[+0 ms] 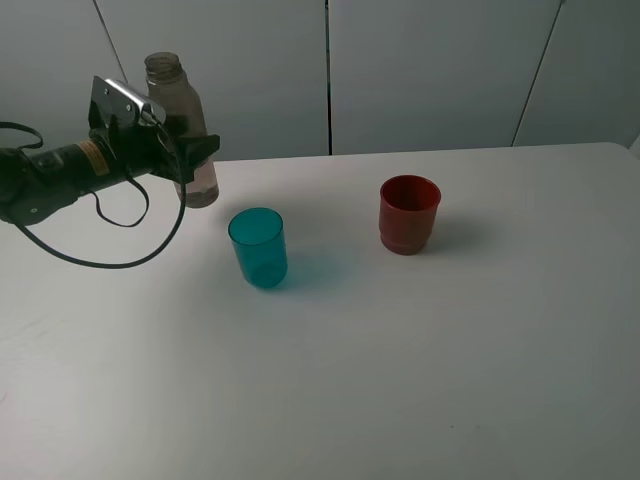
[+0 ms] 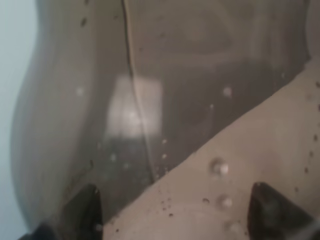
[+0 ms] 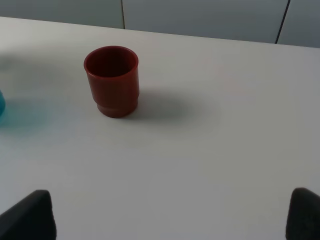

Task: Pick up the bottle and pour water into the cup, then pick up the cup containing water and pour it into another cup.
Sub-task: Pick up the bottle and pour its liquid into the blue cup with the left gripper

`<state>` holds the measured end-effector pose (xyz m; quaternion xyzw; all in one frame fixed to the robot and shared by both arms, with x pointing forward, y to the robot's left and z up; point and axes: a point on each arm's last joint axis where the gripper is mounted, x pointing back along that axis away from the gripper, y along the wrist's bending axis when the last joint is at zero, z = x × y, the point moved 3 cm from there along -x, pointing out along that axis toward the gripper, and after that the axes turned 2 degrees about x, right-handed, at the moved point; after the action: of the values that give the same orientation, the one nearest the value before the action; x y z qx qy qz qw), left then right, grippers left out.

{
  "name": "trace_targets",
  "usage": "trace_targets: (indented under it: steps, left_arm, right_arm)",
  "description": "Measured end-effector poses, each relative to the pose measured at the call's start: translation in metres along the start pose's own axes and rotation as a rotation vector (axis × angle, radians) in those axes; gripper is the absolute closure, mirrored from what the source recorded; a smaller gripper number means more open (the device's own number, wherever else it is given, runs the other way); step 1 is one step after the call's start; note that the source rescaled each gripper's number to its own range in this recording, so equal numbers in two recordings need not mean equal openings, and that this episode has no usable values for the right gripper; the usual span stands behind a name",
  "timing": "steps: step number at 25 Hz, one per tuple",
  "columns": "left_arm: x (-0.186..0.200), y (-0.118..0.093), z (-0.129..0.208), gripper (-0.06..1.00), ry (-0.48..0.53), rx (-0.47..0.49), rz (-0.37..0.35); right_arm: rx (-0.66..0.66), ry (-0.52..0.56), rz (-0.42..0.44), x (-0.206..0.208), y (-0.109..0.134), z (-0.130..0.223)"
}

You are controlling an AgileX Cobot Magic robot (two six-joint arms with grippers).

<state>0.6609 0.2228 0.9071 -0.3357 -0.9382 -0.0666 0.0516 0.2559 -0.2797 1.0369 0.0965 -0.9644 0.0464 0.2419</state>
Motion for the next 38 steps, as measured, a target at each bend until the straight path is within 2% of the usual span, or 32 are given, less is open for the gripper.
trace_targets:
  steps: [6,10,16,27,32,38]
  left_arm:
    - [0.005,0.002,-0.007,0.92,0.100,-0.165,-0.003]
    - [0.002,-0.001,-0.007,0.92,0.133,-0.296,0.060]
    - [-0.004,0.001,-0.016,0.92,0.135,-0.421,0.116]
    - [-0.004,-0.005,-0.014,0.92,0.155,-0.628,0.210]
    - [-0.008,-0.010,-0.009,0.92,0.200,-0.734,0.229]
    - [-0.012,-0.018,-0.010,0.92,0.191,-0.778,0.253]
  right_arm:
    - [0.000,0.000,0.000,0.000,0.000,0.000]
    - [0.000,0.000,0.000,0.000,0.000,0.000]
    - [0.000,0.000,0.000,0.000,0.000,0.000]
    - [0.000,0.000,0.000,0.000,0.000,0.000]
    - [0.000,0.000,0.000,0.000,0.000,0.000]
    - [0.000,0.000,0.000,0.000,0.000,0.000]
